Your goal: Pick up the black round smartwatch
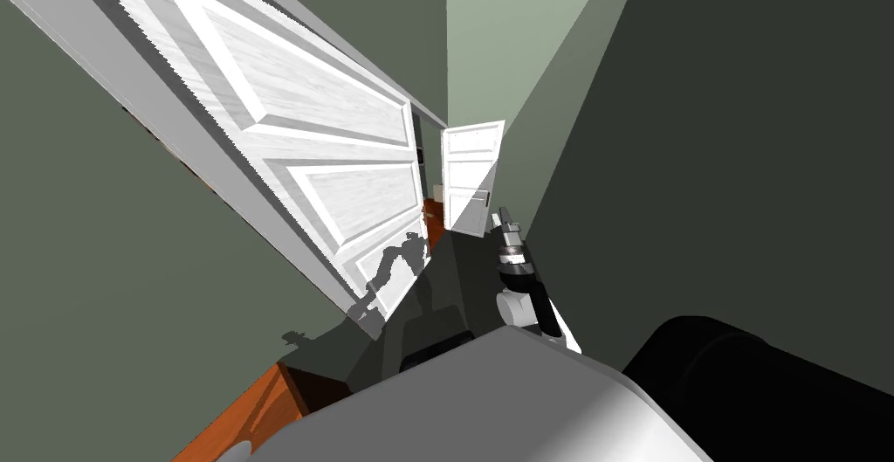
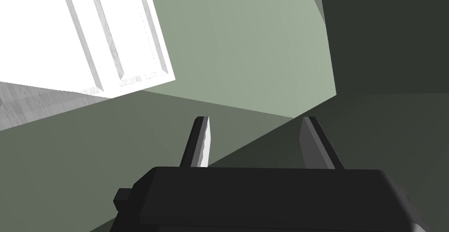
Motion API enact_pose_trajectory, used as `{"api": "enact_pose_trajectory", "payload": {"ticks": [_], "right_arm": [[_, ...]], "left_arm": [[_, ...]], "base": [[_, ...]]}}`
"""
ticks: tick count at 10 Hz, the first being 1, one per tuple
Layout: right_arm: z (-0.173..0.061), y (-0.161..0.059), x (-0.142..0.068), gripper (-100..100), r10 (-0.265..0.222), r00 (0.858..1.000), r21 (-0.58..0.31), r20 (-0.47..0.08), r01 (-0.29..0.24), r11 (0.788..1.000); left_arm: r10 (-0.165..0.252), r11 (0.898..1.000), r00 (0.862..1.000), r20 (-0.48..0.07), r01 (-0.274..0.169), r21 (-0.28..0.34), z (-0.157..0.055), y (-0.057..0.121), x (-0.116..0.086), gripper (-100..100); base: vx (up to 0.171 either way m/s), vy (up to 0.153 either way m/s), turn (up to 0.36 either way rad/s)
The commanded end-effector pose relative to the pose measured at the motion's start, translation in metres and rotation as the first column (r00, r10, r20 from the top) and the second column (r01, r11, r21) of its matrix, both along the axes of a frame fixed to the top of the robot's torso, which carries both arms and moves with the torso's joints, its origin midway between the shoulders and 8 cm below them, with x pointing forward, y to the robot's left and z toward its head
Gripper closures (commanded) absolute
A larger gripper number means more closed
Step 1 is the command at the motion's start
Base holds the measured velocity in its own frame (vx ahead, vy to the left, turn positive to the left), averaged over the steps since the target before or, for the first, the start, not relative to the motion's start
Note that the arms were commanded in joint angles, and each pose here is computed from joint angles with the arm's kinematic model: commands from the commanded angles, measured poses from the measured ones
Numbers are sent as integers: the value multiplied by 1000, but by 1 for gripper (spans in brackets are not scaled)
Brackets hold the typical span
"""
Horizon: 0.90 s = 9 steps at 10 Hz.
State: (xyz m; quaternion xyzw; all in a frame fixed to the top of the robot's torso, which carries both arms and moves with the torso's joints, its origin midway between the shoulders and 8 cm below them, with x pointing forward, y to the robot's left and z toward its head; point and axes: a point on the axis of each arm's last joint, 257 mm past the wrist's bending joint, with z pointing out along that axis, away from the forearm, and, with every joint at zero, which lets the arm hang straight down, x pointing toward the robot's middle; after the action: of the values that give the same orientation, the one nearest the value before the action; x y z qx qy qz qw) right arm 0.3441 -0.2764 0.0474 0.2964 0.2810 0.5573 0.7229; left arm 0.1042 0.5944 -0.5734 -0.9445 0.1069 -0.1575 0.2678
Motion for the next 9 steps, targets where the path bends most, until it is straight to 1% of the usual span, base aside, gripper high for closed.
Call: {"api": "enact_pose_trajectory", "payload": {"ticks": [1,2,3,7,8,9], "right_arm": [[0,0,0,0,0,1000,0,0,0,1000],[0,0,0,0,0,1000,0,0,0,1000],[0,0,0,0,0,1000,0,0,0,1000],[0,0,0,0,0,1000,0,0,0,1000],[0,0,0,0,0,1000,0,0,0,1000],[0,0,0,0,0,1000,0,0,0,1000]], "left_arm": [[21,1000,1000,10,-21,-6,1,3,-3,-100],[13,1000,1000,6,-13,-3,1,2,-2,-100],[16,1000,1000,8,-16,-5,1,3,-2,100],[16,1000,1000,7,-16,-5,1,2,-2,100],[16,1000,1000,7,-16,-5,1,2,-2,0],[-8,1000,1000,8,8,-14,-1,-10,5,100]], "base": [[-24,-8,28],[-7,-2,10],[0,0,0],[0,0,0],[0,0,0],[56,30,266]]}}
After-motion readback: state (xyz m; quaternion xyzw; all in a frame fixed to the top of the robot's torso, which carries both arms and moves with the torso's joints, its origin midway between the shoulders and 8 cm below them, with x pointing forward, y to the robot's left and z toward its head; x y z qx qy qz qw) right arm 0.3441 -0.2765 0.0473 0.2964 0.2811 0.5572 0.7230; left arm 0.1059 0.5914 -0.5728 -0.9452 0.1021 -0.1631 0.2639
